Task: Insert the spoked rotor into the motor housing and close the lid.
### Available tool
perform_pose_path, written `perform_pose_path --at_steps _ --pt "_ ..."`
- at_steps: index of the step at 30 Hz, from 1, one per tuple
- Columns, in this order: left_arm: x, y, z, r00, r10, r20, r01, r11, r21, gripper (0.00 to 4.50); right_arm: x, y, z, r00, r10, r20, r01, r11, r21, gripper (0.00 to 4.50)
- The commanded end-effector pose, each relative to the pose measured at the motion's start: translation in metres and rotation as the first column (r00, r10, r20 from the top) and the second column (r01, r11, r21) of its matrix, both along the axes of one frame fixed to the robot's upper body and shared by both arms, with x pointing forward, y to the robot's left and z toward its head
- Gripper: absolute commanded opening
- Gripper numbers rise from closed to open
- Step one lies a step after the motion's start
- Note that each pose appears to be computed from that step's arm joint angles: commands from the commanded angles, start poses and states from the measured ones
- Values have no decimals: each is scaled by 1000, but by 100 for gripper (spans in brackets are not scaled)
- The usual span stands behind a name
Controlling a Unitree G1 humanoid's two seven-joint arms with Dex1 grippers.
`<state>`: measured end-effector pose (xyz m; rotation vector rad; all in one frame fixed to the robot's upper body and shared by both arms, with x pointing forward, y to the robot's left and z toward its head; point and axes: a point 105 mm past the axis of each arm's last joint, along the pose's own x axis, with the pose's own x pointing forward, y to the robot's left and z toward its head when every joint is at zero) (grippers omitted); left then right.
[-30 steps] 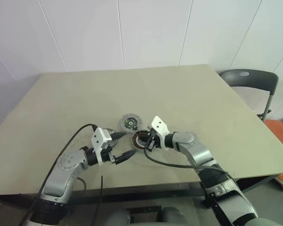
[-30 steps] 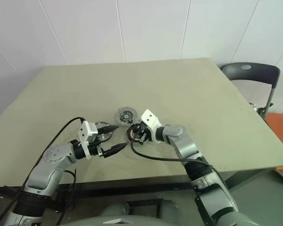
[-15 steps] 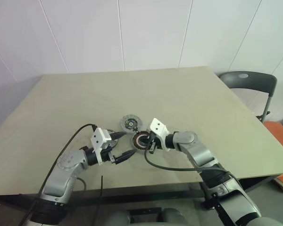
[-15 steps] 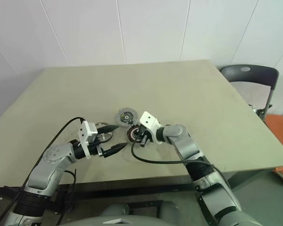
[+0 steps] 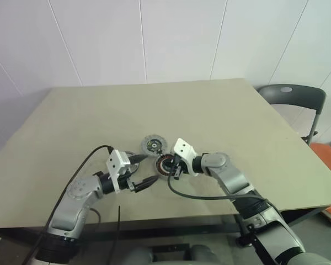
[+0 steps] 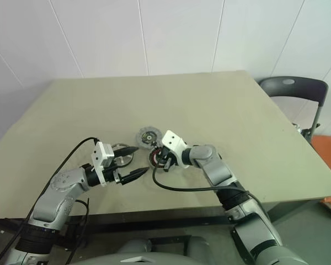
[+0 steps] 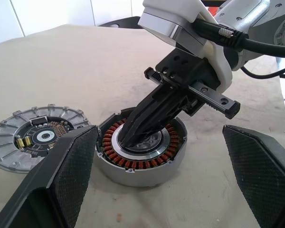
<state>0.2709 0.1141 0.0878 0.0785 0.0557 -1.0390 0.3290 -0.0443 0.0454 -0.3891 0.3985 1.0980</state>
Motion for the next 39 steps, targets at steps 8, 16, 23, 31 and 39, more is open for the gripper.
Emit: perform_pose_path --at_steps 8,16,23,31,39 --pt "1 -5 13 999 -13 47 14 1000 -13 450 -20 -46 -74 972 -124 -199 65 958 -278 2" --pt "0 -4 10 999 -12 42 13 1000 -13 450 -16 -35 -63 969 -130 -212 94 981 -172 2" --pt "6 -2 18 999 20 44 -16 995 -94 450 -6 14 29 961 -12 -275 127 906 403 2" --pt "15 12 38 990 129 51 -116 974 -195 450 6 17 77 981 12 -192 97 832 547 2" --pt "8 28 54 973 229 -16 -224 929 -296 450 10 13 77 997 58 -60 -30 921 388 2"
